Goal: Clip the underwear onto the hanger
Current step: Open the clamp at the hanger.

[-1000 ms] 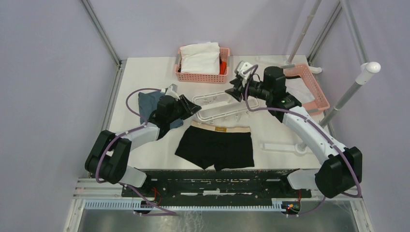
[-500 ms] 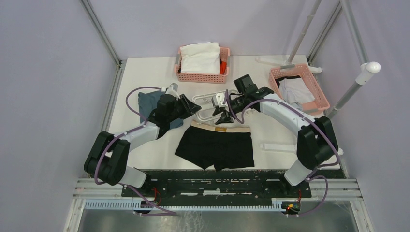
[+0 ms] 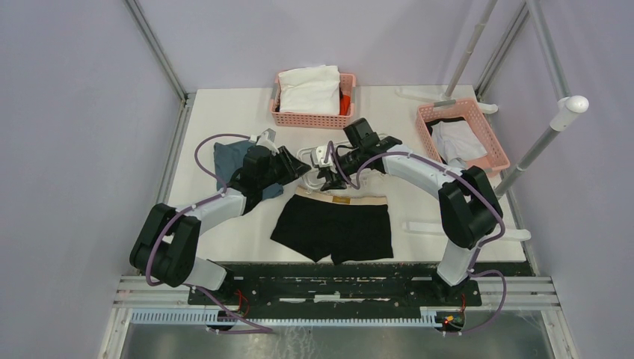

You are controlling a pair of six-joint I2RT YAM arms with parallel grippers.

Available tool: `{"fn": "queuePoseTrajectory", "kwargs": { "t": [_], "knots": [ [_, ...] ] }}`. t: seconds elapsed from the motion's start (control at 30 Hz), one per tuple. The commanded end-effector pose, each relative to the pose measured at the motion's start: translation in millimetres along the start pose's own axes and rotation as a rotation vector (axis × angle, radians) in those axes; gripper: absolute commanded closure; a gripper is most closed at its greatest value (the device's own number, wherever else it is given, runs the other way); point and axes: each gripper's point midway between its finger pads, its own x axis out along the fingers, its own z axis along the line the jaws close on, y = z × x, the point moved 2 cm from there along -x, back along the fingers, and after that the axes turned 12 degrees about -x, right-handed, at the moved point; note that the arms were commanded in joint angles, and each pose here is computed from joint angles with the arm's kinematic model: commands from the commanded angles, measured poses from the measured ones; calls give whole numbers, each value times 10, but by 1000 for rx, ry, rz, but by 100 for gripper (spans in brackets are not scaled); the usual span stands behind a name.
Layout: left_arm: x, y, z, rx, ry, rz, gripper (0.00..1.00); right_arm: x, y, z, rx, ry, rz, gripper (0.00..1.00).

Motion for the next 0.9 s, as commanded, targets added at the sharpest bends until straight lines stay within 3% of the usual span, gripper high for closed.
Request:
{"fn": "queuePoseTrajectory", "kwargs": {
  "t": [0.0,0.37,0.53,0.7,0.87],
  "knots": [
    [-75,-204,-390,85,117,-56,63,69,-18,-223,-30,62,5,50],
    [-88,-210,-397,86,115,-58,62,190,95,-117,-2,20,13,51],
    [-116,-213,-404,91,114,-61,59,172,88,-185,-21,54,26,65],
    [-202,-229,-450,98,130,-77,48,104,63,-234,-56,93,44,82],
    [-364,-291,-513,130,129,-117,25,14,21,-306,-80,125,68,93]
  ]
}}
